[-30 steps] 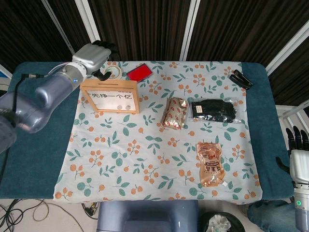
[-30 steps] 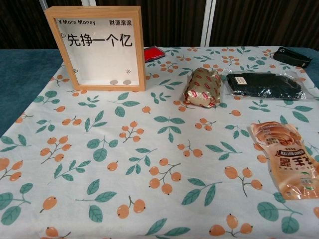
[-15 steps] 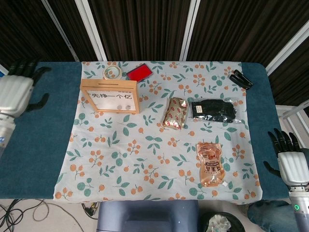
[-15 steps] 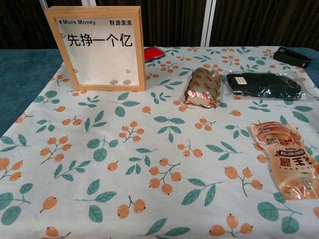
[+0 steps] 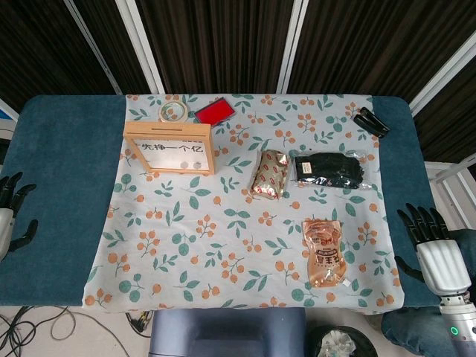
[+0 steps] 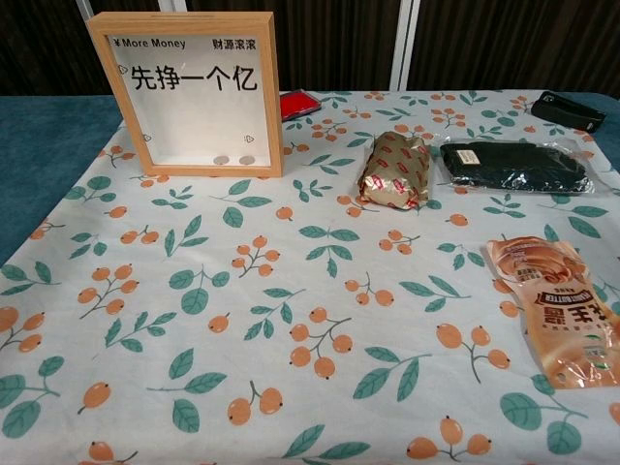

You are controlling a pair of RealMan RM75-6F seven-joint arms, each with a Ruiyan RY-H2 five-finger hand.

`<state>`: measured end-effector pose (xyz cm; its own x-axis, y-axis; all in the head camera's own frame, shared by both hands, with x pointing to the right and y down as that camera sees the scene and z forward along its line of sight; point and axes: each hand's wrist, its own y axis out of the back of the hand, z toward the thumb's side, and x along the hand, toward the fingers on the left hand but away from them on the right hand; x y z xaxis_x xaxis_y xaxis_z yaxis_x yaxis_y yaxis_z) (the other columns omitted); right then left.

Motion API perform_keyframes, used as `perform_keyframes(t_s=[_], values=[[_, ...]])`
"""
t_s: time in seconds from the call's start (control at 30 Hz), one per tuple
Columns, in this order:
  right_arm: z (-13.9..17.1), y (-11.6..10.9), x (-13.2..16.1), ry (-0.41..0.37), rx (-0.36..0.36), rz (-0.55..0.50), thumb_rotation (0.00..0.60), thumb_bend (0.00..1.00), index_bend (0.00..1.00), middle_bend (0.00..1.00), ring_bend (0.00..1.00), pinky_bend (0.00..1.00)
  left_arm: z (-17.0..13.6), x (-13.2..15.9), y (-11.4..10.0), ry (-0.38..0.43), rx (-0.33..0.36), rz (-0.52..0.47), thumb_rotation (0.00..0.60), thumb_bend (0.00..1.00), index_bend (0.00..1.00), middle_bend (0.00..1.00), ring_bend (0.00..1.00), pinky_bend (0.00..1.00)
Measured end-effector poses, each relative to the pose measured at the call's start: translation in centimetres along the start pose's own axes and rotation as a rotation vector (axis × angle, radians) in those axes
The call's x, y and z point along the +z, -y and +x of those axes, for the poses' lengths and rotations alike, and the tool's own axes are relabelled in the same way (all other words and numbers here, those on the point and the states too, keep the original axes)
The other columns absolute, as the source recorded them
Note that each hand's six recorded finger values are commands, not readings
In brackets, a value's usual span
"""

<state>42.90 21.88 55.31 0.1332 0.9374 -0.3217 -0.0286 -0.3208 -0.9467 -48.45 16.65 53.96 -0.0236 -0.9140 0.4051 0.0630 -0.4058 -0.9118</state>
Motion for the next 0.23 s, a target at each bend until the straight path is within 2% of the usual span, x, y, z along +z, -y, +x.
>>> perform_keyframes(t_s=[0.23], values=[[0.3,-0.9,0.1,-0.001,-0.022,0.008,0.600,0.30,0.00,0.00,0.00,0.00,0.4,-0.1,2.9,0.001,0.005,-0.032,0.600,0.38,0.16,0.00,0.00,0.00]])
